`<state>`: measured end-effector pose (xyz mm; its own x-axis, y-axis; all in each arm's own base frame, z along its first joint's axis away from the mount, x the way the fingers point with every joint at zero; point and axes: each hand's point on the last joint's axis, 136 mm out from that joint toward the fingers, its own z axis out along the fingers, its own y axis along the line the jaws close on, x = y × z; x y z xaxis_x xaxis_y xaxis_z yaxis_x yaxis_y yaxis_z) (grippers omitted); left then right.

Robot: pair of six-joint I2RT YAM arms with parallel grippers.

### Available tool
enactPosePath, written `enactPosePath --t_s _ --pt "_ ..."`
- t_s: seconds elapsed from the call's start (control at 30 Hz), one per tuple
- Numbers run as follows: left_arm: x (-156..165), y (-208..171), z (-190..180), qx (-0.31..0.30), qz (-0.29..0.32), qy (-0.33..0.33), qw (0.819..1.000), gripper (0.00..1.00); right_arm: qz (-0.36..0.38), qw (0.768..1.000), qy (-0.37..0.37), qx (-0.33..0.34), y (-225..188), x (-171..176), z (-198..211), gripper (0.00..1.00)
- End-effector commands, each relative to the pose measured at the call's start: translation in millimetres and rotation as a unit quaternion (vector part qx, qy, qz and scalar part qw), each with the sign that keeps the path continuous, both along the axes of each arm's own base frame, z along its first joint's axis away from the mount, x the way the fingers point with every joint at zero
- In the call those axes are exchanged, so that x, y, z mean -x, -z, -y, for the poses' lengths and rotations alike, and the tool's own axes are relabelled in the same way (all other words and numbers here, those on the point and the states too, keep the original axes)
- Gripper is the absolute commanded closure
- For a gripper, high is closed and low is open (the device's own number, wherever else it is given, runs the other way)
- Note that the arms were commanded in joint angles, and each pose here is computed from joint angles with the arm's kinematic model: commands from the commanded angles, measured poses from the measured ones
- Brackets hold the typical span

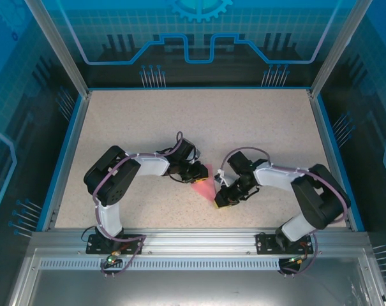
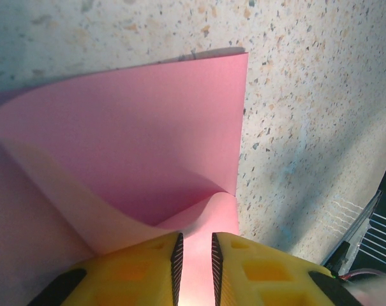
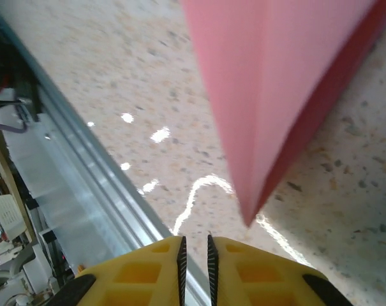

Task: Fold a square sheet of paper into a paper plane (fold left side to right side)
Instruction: Fourth fold the wing at the center of the table.

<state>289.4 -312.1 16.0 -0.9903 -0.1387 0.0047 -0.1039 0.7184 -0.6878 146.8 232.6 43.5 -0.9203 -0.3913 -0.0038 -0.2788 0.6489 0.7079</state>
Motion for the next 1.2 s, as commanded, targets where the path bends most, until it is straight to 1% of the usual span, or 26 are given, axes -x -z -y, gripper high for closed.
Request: enactPosePath --t_s 0.0,0.07,0.17,0.33,0.4,0.5,0.7,0.9,1.0,1.17 --pt "25.1 36.0 -24.6 -0.063 -0.053 -0.005 0.997 0.77 0.007 0.999 0.013 -0.038 -22.2 -11.1 -7.2 0.85" --pt "25.1 35.3 -24.1 -0.063 -0.052 -0.004 0.997 0.77 0.007 0.999 0.021 -0.047 -22.6 -19.0 -13.6 0.88" --pt "25.0 34.6 -24.5 -0.062 -0.051 -0.005 0.997 0.77 0.013 0.998 0.037 -0.049 -16.6 -33.0 -20.4 0.89" --pt "24.9 34.0 -23.1 -0.060 -0.050 -0.005 0.997 0.77 0.030 0.998 0.057 -0.013 2.8 -51.0 -20.0 0.90" --pt "24.7 33.4 -22.3 -0.059 -0.050 -0.004 0.997 0.77 0.026 0.998 0.061 -0.009 8.6 -53.6 -21.5 0.90" --pt "24.3 32.5 -22.3 -0.058 -0.049 -0.005 0.997 0.77 0.012 0.998 0.058 0.012 21.7 -48.9 -18.9 0.90" --pt "21.4 23.7 -20.1 -0.052 -0.039 -0.003 0.998 0.77 -0.020 0.995 0.062 0.074 50.9 -29.2 1.1 0.91" --pt "13.1 6.9 -15.5 -0.043 -0.018 0.003 0.999 0.76 -0.034 0.989 0.070 0.130 69.5 -14.4 23.9 1.00" --pt "8.6 -7.8 -9.9 -0.024 0.000 0.006 1.000 0.76 -0.036 0.987 0.065 0.145 73.5 -10.4 29.9 1.00" --pt "8.2 -46.4 -3.8 0.021 0.051 0.014 0.998 0.75 -0.031 0.986 0.067 0.150 75.3 -14.5 31.2 1.00"
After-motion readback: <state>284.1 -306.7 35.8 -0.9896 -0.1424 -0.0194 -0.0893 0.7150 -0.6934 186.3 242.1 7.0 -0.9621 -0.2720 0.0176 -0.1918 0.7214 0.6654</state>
